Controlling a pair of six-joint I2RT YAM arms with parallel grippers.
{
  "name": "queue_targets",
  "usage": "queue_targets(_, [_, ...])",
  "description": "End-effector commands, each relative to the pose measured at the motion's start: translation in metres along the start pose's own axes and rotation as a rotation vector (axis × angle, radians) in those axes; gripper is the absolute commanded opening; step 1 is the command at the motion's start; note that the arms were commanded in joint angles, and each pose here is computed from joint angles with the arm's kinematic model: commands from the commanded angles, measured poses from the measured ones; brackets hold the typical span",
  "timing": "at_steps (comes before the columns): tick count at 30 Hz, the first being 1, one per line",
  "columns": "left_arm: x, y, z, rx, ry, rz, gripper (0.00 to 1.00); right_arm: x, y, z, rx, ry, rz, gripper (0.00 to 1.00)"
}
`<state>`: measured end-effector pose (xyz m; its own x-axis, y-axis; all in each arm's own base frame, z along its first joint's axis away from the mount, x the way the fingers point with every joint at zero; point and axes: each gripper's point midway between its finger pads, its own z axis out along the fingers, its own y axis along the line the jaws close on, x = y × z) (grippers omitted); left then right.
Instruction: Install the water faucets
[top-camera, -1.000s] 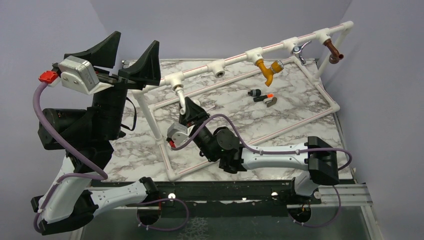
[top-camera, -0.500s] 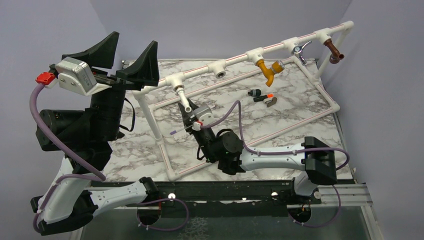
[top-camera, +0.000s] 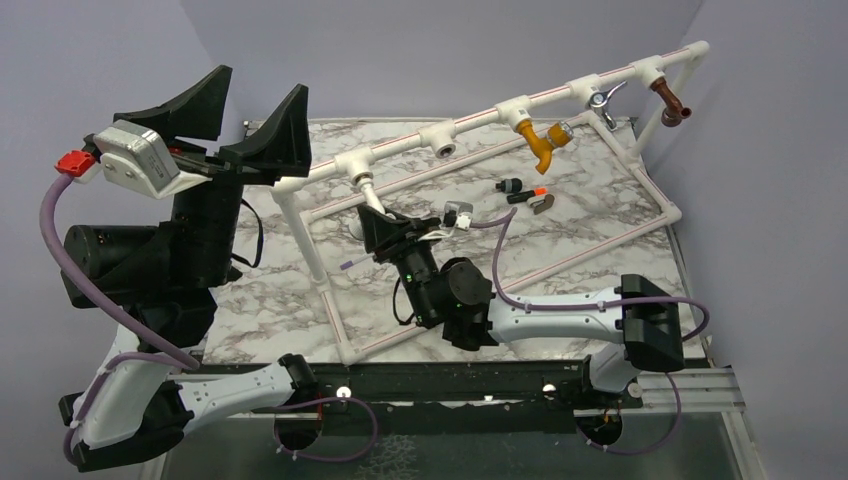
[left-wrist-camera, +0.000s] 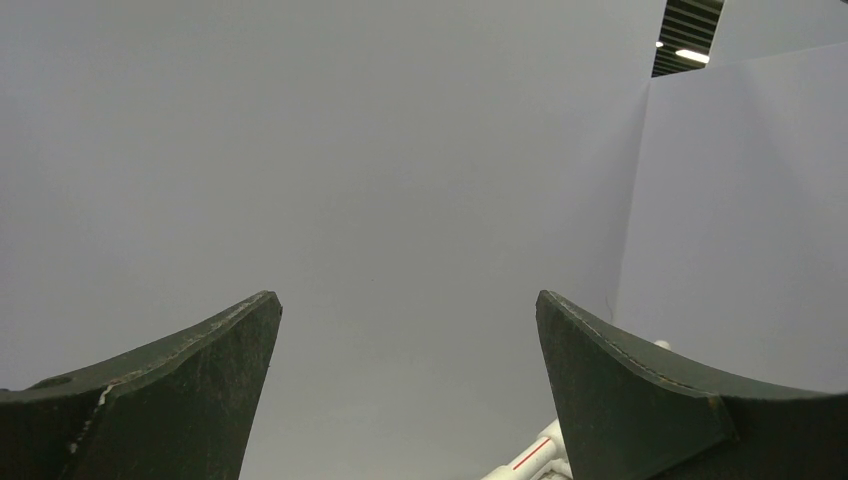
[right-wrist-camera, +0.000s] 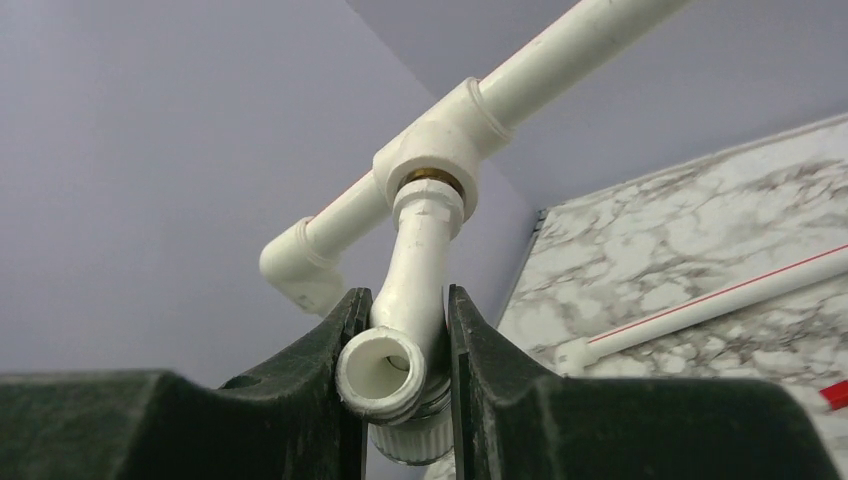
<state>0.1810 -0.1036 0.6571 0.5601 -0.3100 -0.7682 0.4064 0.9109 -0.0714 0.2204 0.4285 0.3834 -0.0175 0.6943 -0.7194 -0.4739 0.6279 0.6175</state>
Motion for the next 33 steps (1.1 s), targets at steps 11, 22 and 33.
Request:
queue_targets(11, [-0.016,0.004,-0.005,-0.004,-0.018,-0.042,0.99,-0.044,0.001,-0.002,0.136,-0.067,0.807,0.01])
queue_targets(22, [-0.015,0.004,-0.005,-0.007,-0.011,-0.041,0.99,-0.062,0.018,-0.003,0.131,-0.017,1.076,0.0])
queue_targets(33, [-0.005,-0.001,-0.001,-0.01,0.021,-0.032,0.99,-0.053,0.002,-0.01,0.177,-0.008,0.993,0.33])
